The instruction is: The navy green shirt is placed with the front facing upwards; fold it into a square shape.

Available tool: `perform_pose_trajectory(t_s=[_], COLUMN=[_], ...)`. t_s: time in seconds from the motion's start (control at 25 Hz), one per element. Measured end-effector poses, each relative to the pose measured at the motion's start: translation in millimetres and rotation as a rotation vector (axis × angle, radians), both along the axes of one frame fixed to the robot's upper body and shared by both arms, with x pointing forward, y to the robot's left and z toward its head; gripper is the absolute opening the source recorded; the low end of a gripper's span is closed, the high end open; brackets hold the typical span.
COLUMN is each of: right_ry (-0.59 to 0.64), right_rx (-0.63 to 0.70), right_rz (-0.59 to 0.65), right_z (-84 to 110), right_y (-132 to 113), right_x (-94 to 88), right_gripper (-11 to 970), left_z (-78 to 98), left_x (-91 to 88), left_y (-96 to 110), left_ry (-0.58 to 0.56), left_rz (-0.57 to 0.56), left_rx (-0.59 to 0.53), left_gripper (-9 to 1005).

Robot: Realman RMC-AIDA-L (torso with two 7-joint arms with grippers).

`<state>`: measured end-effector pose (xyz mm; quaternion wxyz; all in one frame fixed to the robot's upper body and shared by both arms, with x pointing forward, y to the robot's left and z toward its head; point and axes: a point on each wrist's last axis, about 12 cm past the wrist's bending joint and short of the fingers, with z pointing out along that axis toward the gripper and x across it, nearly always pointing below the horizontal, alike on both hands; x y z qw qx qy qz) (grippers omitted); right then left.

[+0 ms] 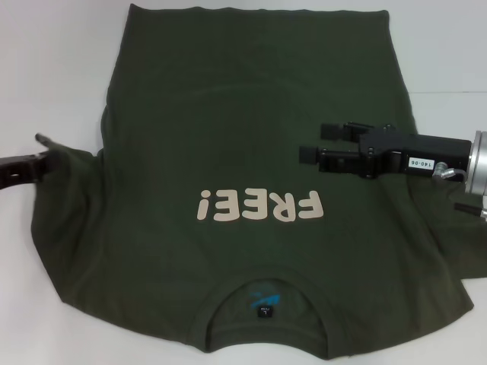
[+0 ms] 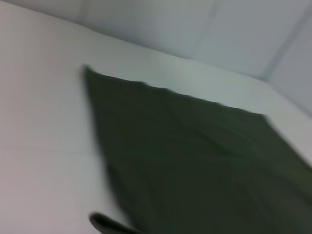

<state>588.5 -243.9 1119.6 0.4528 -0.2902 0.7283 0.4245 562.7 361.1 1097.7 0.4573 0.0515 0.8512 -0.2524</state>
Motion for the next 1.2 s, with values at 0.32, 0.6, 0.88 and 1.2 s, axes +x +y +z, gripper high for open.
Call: perform_pose_trajectory(t_s=[0.32,0.6,0.88,1.2], right_ry=[-0.004,0.000,0.003,0.012], right_rx=[-0.005,-0.008,-0.008,-0.006], right_rz=[0.003,-0.004,-0.003,-0.011], right_z=[-1.6,-3.6,-4.1,-5.5], right_y=[0,-3,-5,-8], right_x=[-0.9,-2.6,-3.7,-5.3], right_gripper=[895,895,895,895], left_z=[13.3,0.3,-17.8,-17.5], left_x=[3.9,15.6,18.3,13.9], left_y=[-38,-72,-90,-92], left_ry=[0.011,0.046,0.087,0.063], left_rz=[-0.183,-0.193,-0.144,-0.162], left_rx=[-0.120,-0.206,-0.325,-0.366], left_gripper=[-1,0,82,481])
